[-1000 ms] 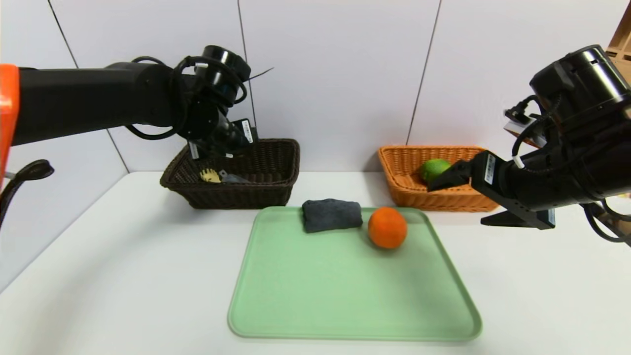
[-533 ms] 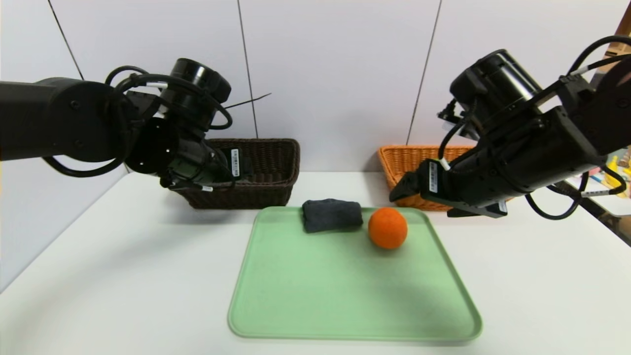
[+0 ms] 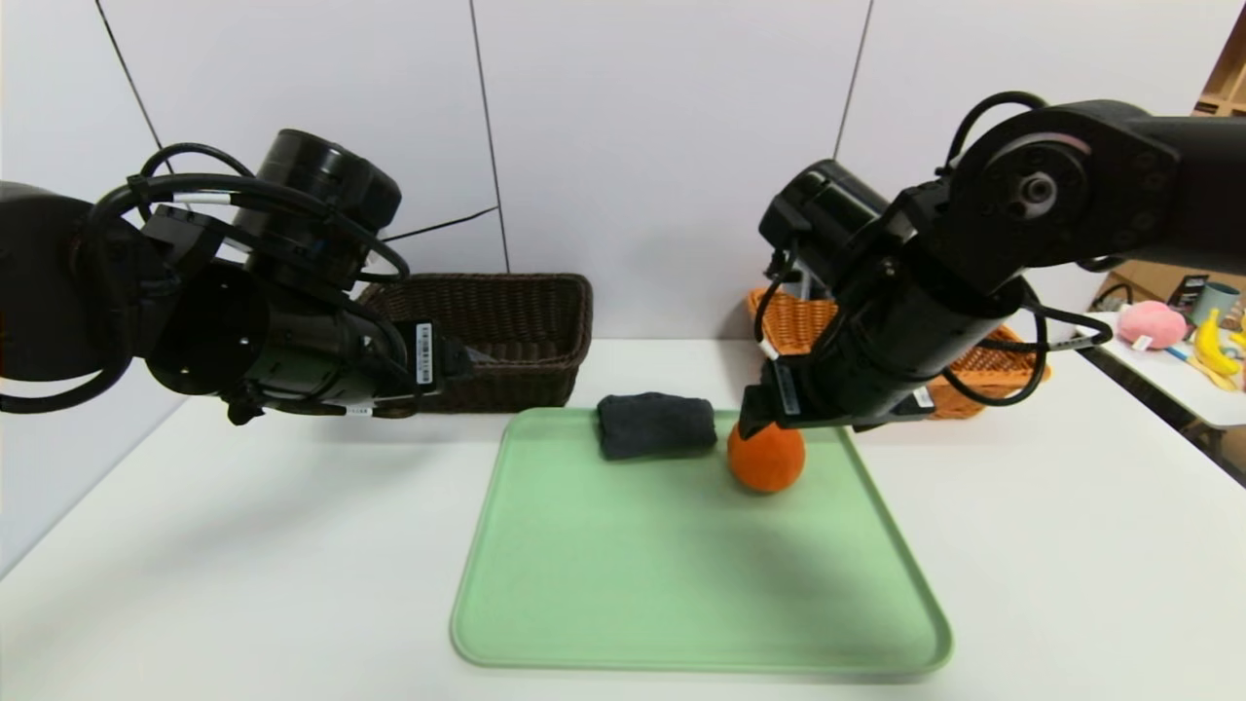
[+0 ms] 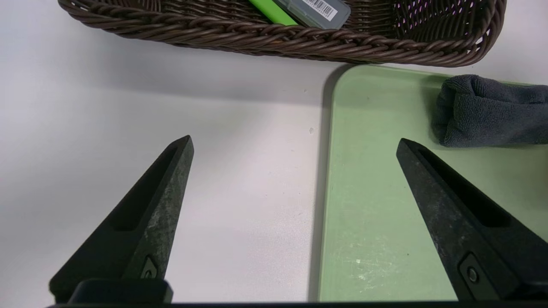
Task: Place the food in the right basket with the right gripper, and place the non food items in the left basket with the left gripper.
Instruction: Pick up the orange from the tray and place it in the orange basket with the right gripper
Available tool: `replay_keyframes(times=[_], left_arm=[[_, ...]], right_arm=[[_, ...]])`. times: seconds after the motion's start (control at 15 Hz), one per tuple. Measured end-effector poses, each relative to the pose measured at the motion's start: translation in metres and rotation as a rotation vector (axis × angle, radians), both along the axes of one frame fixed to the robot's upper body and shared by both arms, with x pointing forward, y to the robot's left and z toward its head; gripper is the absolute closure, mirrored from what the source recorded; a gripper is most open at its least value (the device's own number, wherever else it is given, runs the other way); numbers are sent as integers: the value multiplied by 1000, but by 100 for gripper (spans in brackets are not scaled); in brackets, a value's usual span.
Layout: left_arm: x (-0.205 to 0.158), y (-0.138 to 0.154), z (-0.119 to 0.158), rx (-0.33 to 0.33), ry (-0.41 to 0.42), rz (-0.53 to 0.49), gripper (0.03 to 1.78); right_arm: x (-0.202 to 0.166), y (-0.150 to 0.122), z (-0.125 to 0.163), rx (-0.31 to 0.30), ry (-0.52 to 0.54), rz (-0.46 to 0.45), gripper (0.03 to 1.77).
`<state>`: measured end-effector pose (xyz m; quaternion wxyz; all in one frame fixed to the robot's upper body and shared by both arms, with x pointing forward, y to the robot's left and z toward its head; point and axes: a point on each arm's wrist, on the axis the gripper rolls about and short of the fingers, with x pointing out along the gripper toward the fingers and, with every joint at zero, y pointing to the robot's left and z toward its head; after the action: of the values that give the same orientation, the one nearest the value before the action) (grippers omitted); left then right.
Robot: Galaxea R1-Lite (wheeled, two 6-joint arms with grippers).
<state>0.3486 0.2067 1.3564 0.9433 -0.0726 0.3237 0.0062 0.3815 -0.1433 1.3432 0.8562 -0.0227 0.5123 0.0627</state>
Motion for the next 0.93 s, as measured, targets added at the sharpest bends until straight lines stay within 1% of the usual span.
replay_keyframes(times=[0.33,0.67,0.8,0.93], left_arm=[[-8,-6,0,-2,3,-28,12],[-14,-12,-7,3,19,-54,12],[-15,-14,-8,-6,0,-60,12],[-16,-13,-8,-8,0,-62,12]], right_arm=[[19,13,-26,-39,44,8,9],[37,20,-43,-43,55,-10,9],[42,23,-52,-58,60,-16,9],[48,24,-59,-66,60,-22,9]])
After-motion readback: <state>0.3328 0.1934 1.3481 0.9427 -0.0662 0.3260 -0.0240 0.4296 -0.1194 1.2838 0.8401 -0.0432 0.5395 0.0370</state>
